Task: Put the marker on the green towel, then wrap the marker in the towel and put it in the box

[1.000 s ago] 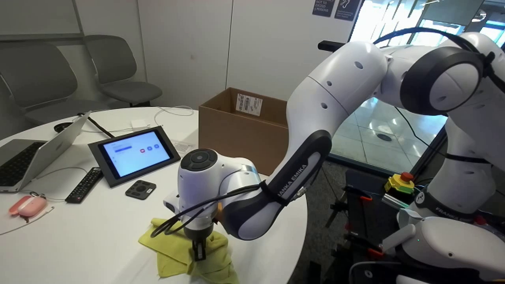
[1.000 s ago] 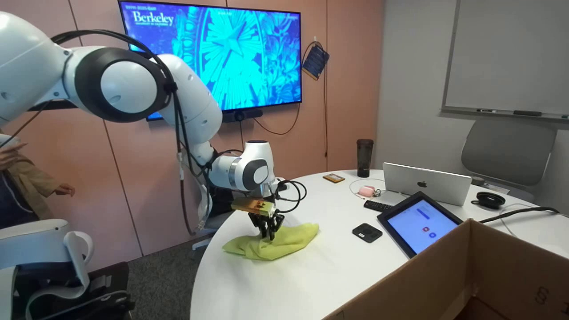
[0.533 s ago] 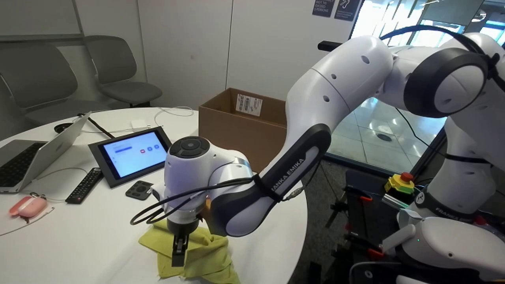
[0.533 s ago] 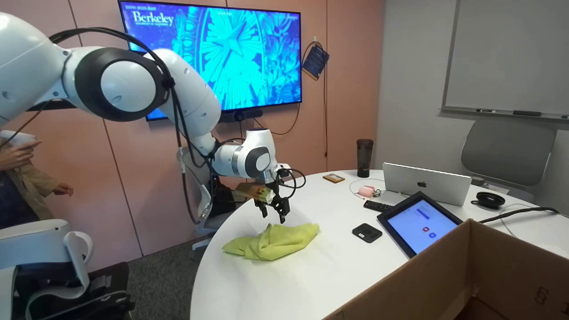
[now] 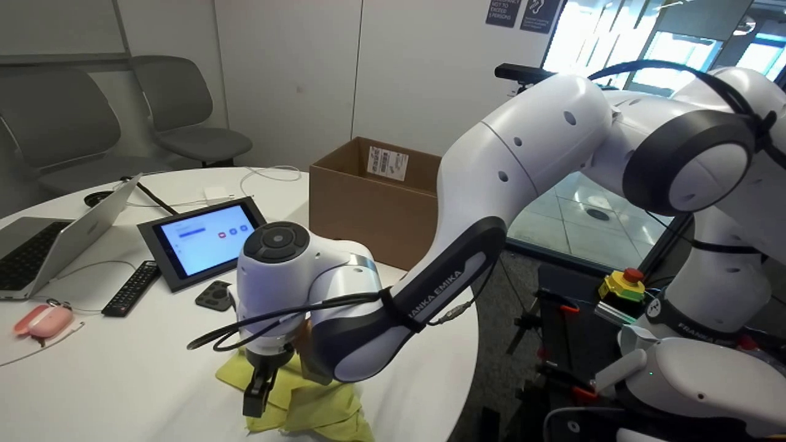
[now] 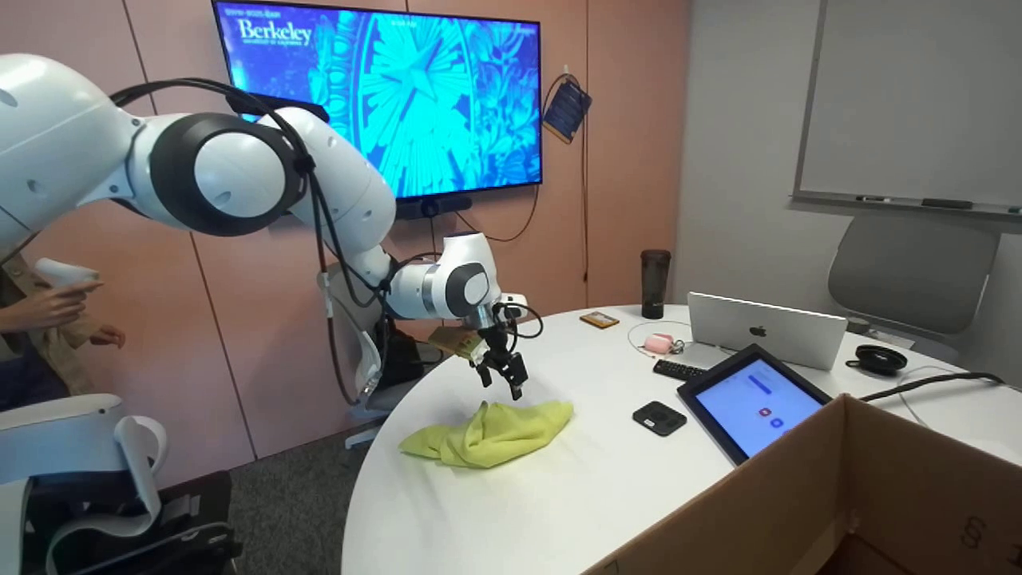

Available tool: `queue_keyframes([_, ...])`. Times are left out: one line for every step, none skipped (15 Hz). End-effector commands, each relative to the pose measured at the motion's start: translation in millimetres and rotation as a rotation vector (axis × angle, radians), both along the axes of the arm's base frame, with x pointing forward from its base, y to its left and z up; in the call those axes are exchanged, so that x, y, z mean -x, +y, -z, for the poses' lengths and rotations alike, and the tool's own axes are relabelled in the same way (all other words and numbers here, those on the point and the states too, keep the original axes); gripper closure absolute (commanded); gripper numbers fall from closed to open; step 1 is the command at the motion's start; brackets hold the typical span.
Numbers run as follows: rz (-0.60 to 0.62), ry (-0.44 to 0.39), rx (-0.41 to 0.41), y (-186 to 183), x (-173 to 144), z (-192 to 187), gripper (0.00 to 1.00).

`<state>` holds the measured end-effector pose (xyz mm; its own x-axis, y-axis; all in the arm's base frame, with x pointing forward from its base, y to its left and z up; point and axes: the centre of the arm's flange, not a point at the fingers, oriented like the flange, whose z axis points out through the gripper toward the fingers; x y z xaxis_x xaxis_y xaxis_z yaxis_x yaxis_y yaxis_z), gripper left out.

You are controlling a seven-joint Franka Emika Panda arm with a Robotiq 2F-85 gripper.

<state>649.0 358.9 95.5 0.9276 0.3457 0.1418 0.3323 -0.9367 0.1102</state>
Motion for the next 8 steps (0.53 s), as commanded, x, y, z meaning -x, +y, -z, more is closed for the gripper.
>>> queue_keyframes([0.096, 0.002, 0.016, 0, -39, 16, 0.00])
queue_keyframes([0.118, 0.003, 0.017, -5, -46, 17, 0.00])
queue_keyframes([0.137, 0.003, 0.015, -9, -52, 17, 0.00])
queue_keyframes([0.154, 0.003, 0.008, -14, -59, 17, 0.00])
queue_keyframes([0.172, 0.002, 0.001, -18, -66, 16, 0.00])
queue_keyframes([0.185, 0.001, -0.007, -22, -72, 14, 0.00])
queue_keyframes([0.199, -0.001, -0.013, -26, -78, 13, 0.00])
queue_keyframes([0.212, -0.002, -0.016, -29, -84, 13, 0.00])
